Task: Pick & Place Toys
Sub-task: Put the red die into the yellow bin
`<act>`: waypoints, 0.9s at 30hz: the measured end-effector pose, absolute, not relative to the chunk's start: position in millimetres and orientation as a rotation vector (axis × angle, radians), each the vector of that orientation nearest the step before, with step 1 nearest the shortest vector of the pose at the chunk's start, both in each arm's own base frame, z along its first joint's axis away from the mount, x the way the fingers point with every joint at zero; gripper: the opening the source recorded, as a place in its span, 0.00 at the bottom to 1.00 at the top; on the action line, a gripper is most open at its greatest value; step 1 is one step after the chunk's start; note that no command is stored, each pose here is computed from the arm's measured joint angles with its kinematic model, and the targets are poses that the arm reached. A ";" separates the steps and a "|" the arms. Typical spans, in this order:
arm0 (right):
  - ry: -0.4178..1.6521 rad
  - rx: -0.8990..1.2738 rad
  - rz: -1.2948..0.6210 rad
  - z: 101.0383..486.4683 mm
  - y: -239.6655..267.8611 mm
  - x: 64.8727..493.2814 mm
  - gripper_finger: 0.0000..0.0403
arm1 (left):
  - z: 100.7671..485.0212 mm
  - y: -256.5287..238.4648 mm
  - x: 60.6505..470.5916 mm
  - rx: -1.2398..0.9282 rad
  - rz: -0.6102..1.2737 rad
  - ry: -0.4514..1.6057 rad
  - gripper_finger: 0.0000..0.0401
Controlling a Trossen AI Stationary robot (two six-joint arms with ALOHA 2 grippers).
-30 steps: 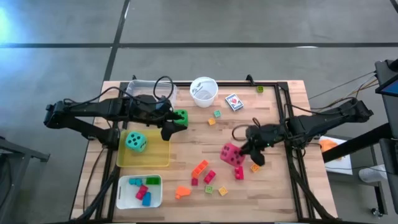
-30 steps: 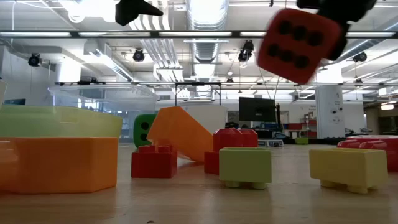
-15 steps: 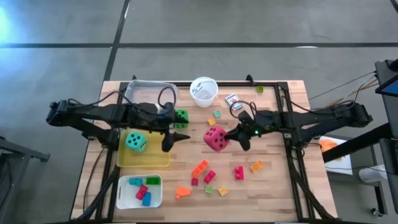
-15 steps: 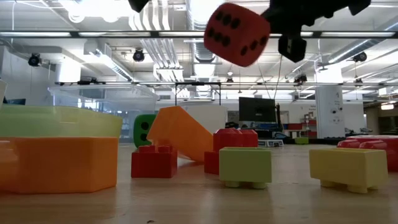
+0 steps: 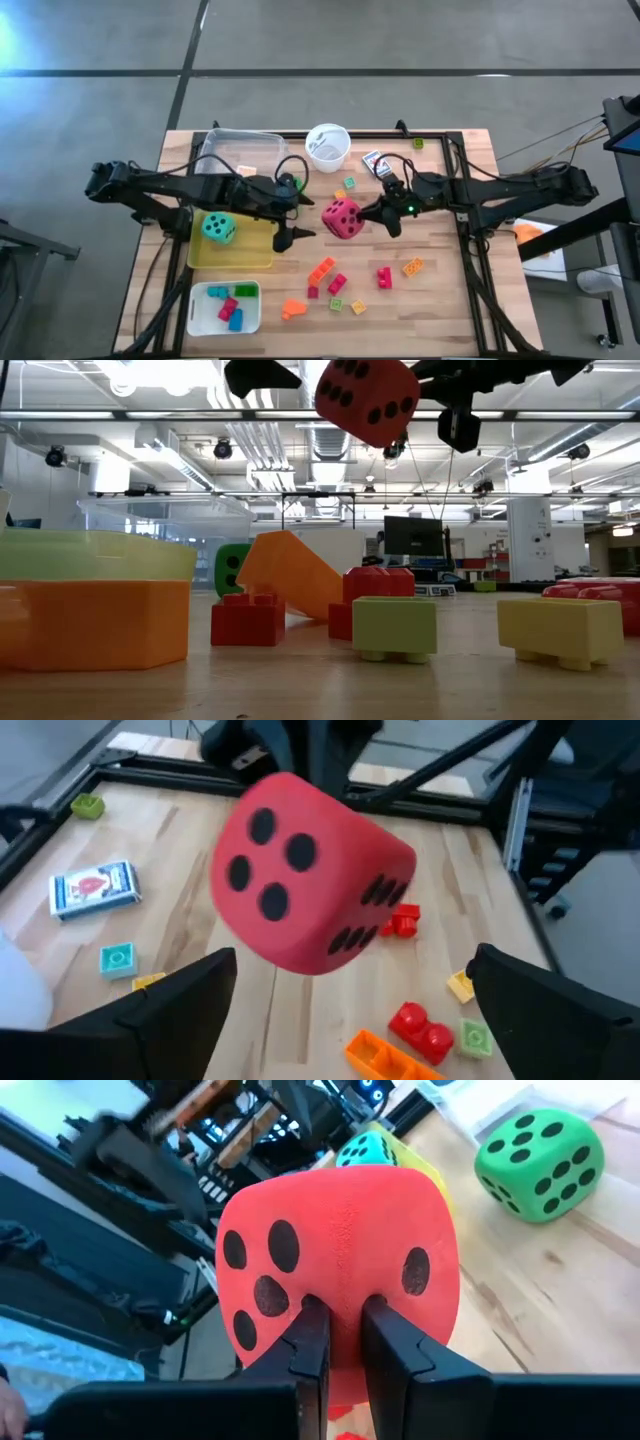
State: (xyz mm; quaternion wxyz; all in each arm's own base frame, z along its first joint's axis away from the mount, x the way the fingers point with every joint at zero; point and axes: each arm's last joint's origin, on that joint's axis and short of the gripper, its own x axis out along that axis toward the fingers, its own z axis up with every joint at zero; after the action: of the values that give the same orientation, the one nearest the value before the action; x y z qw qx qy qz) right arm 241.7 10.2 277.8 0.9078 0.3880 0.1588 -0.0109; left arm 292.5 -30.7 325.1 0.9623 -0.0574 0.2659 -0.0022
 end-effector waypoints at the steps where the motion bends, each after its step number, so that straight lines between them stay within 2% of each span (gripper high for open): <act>1: 0.325 0.804 -0.023 278.9 10.1 242.3 0.07 | 323.8 -31.1 294.2 -0.098 -0.010 0.539 0.96; 7: 0.313 0.807 -0.015 284.6 8.7 252.8 0.07 | 327.1 -32.6 298.1 -0.011 -0.040 0.487 0.93; 21: 0.355 0.826 0.052 304.9 9.0 301.1 0.04 | 325.6 -36.2 300.1 0.007 -0.030 0.483 0.93; 27: 0.364 0.811 0.084 314.9 10.0 308.7 0.03 | 326.3 -48.4 297.2 0.157 -0.034 0.479 0.93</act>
State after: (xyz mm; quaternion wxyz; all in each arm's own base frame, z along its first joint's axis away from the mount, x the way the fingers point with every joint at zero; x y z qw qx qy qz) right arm 308.7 10.0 314.9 0.9020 0.3920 0.1762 0.0407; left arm 297.2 -48.4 326.3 0.9683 0.0775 0.2368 -0.0167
